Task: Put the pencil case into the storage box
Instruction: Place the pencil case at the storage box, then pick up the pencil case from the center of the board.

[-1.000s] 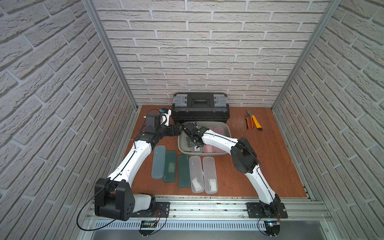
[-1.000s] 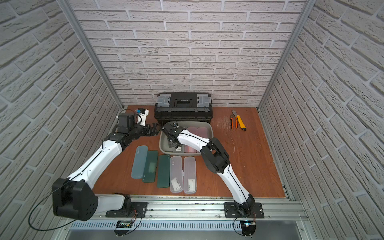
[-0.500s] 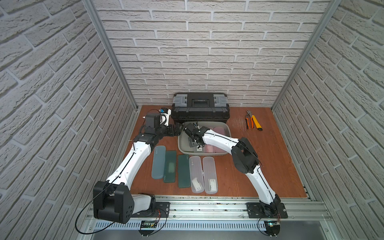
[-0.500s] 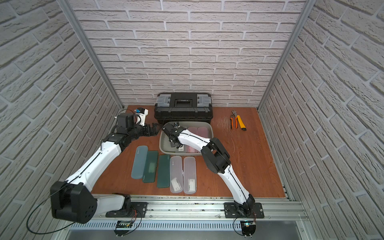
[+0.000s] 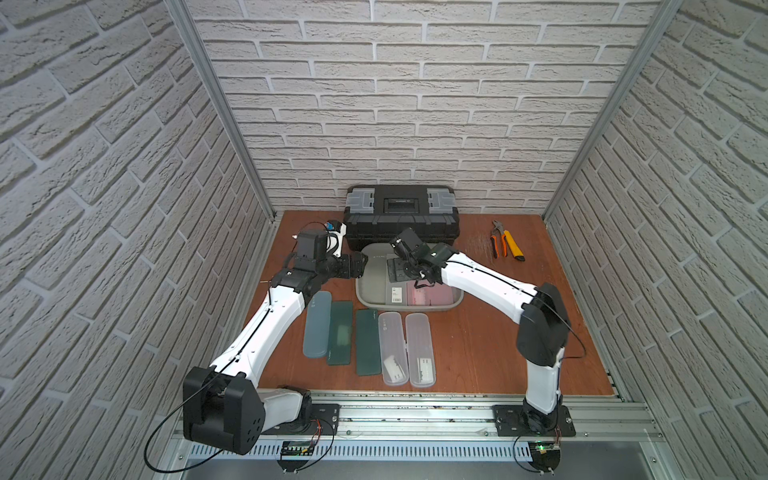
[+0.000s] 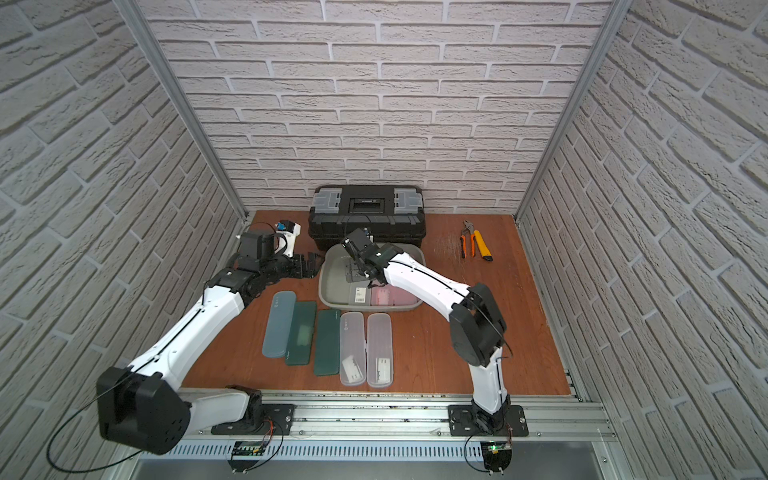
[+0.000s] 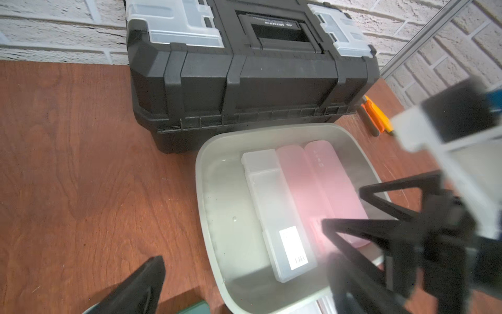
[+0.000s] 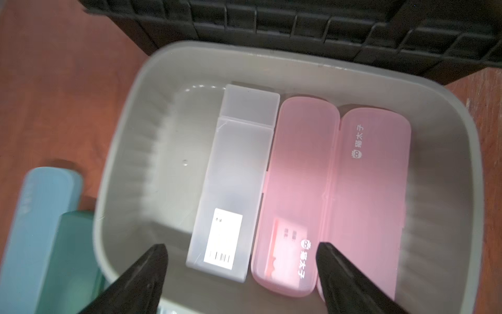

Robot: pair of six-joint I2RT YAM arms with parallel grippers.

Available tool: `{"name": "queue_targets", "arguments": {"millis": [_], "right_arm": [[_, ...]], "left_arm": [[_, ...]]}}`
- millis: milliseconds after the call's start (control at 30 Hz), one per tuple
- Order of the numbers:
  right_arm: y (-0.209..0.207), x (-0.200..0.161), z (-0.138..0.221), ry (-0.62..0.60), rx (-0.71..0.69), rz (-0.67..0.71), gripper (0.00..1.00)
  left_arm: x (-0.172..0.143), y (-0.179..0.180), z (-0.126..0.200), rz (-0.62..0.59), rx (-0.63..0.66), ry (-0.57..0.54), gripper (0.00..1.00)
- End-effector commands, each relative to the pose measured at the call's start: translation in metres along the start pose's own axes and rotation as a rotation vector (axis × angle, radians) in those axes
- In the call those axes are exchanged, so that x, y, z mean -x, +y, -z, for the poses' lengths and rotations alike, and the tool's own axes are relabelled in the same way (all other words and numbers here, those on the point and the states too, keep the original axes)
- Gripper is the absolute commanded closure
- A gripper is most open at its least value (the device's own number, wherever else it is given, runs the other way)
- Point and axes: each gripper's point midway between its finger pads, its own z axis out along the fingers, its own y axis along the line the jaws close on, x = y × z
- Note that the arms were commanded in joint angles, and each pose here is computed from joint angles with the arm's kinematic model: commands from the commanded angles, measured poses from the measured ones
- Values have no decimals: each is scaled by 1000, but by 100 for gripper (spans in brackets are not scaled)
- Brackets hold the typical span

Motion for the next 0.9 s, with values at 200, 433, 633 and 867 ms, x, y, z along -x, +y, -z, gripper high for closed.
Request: {"name": "queue_targets", "arguments": {"millis": [200,433,633,867], "right_arm": [[-34,-110,39,109,167,-104,11],[-39,-201,37,274,226,-111,11],[-31,-227,32,315,229,-92,11],[-13,-235,23,369,182,-21,11]], "left_arm": [[-60,-30,19,111,56,38,2],[-107,-54,21,133,85,67,1],[-124,-53,24,135,151,82,2],[-109,-31,41,202,267,-9,2]]}}
